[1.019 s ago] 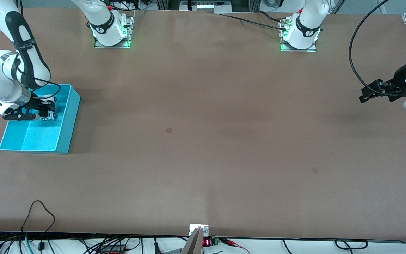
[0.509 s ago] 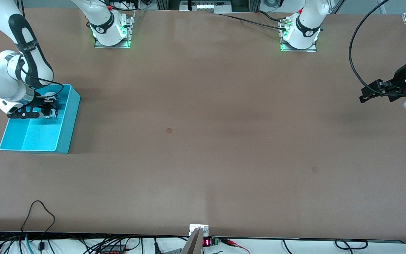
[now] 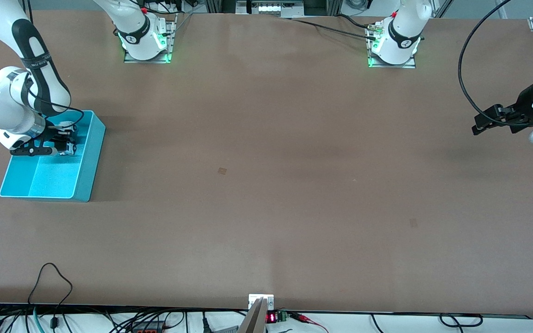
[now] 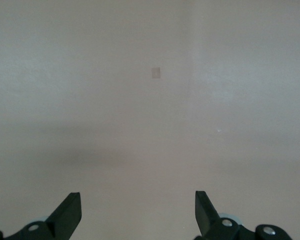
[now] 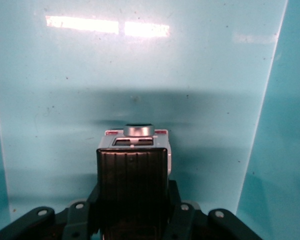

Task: Wind and store white jeep toy
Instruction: 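Lower the jeep into the cyan box and open the right gripper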

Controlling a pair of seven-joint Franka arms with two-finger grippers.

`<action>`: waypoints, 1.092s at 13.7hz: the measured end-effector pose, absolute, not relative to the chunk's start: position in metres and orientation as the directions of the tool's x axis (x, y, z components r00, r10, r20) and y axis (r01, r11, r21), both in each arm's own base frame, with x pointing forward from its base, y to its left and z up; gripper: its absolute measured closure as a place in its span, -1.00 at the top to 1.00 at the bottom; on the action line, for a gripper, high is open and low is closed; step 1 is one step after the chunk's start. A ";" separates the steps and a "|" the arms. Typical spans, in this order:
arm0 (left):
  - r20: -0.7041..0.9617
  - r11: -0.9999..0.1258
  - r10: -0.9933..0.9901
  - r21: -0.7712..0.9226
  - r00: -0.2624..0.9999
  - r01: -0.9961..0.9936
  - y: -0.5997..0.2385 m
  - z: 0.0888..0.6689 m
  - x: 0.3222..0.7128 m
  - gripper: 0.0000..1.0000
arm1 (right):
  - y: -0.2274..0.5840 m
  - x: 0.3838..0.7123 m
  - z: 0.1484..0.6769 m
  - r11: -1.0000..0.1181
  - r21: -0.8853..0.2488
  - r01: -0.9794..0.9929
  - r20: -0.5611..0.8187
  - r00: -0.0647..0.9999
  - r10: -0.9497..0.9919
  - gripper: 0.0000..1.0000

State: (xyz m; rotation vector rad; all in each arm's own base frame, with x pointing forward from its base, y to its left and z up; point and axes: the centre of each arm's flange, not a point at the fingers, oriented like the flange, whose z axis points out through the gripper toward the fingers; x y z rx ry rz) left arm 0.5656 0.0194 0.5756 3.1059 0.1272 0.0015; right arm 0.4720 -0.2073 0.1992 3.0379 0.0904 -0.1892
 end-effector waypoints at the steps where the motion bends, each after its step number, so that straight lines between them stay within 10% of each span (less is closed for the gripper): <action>1: 0.000 -0.996 0.083 0.033 0.997 0.083 0.020 0.576 0.566 1.00 | -0.207 0.472 0.199 -0.994 0.093 0.065 -0.126 0.991 0.053 0.03; 6: 0.000 -0.996 0.083 0.033 0.997 0.083 0.020 0.576 0.566 1.00 | -0.207 0.473 0.200 -0.993 0.096 0.069 -0.121 0.991 0.057 0.94; 15: 0.000 -0.996 0.082 0.033 0.997 0.082 0.019 0.576 0.566 1.00 | -0.200 0.518 0.275 -0.990 0.109 0.094 -0.041 0.995 0.090 1.00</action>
